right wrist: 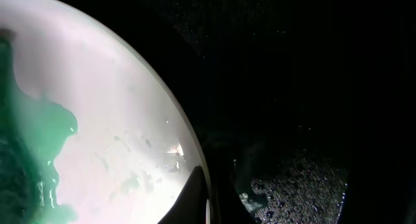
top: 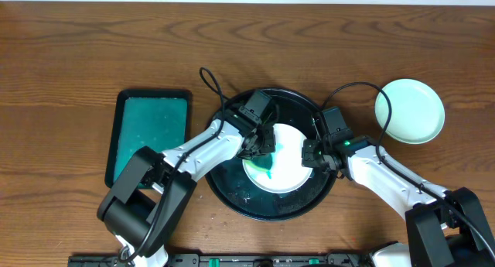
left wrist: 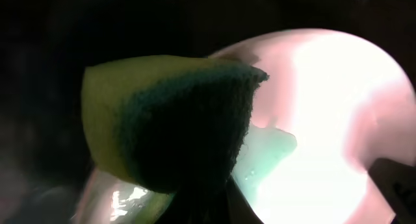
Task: Clean dirty plates on tray and stack at the side
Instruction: 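Scrub the white plate with the sponge while the right gripper holds it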
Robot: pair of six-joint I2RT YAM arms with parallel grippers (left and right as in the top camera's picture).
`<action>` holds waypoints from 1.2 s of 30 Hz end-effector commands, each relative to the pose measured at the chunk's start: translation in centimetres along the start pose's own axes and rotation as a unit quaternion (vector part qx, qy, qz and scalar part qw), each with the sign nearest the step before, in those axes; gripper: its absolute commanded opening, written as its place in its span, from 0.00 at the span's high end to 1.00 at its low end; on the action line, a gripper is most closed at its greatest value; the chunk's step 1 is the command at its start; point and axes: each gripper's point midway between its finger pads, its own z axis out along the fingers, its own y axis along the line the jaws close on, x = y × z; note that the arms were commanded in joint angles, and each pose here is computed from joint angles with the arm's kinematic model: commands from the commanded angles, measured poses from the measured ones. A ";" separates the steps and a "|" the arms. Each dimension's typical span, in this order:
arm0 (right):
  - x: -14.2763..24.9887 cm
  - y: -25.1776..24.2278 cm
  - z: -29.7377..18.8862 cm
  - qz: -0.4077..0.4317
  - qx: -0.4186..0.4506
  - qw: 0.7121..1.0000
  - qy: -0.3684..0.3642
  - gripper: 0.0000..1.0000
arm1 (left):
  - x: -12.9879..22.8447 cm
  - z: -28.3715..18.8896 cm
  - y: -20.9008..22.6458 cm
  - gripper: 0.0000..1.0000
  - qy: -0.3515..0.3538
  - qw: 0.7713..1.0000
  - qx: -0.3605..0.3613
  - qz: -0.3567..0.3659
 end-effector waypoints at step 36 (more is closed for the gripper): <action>0.1 0.4 0.1 0.017 -0.007 1.000 0.007 0.99 | -0.4 -2.0 14.3 0.93 0.006 0.955 -0.276 -0.110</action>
